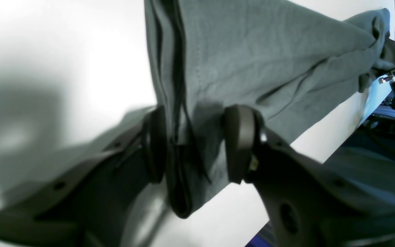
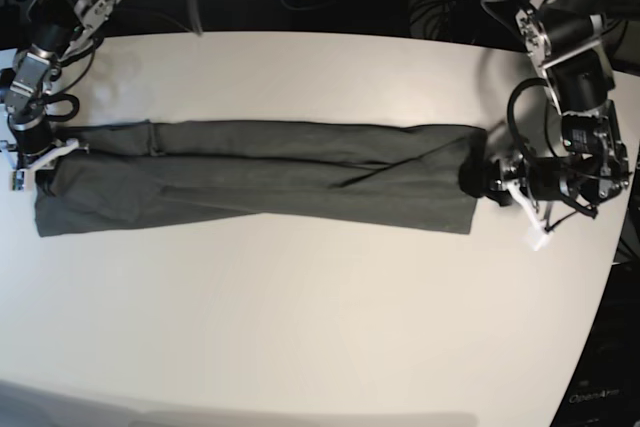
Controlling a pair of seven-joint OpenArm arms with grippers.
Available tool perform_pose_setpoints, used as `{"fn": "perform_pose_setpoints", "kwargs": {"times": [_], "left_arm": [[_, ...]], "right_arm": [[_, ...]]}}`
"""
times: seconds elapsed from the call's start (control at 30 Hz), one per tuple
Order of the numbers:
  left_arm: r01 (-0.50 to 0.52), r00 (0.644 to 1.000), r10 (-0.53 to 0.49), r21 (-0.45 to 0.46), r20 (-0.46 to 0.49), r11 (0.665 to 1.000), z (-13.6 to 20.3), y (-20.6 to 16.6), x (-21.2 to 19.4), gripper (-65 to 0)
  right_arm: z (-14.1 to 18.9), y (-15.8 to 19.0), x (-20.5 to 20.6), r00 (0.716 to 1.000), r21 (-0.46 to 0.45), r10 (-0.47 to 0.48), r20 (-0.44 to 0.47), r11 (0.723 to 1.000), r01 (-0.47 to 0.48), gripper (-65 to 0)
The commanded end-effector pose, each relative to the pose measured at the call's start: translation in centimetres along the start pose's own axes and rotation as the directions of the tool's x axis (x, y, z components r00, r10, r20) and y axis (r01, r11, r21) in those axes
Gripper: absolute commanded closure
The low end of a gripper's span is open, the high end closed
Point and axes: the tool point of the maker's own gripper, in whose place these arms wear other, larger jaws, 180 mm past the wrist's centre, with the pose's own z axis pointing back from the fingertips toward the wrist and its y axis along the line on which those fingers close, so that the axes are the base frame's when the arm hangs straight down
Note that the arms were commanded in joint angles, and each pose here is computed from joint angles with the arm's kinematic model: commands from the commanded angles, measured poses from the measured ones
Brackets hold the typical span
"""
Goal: Fold the T-shirt properly
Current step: 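Open the left gripper and regrasp the strip end, then lift the strip end with the left gripper and fold it toward the right gripper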
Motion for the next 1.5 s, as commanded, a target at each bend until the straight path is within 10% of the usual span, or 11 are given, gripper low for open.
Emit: {"fn": "perform_pose_setpoints", "kwargs": {"times": [0.0,0.5,0.7,1.47], "left_arm": [[0.019,1.0,-0.018,0.028,-0.02,0.999,0.5,0.3,0.3,-26.9],[0.057,0.995,-0.054,0.03,-0.078,0.998,-0.4,-0.2,-0.5,-25.8],[0.056,0.995,-0.053,0.03,-0.079,0.998,-0.5,-0.2,-0.5,0.0],[0.076,0.995,-0.079,-0.057,-0.056,0.995,-2.3,-3.2,0.4,-2.2]], "right_arm": [[0.8,1.9,-5.8,0.963,0.074,0.077,-0.258,0.995,-0.06,-0.3],[0.8,2.0,-5.8,0.962,0.074,0.075,-0.261,0.996,-0.058,-0.3],[0.8,2.0,-5.8,0.962,0.074,0.075,-0.261,0.996,-0.058,-0.3],[0.8,2.9,-6.3,0.961,0.089,0.074,-0.268,0.995,-0.052,-0.3]]}}
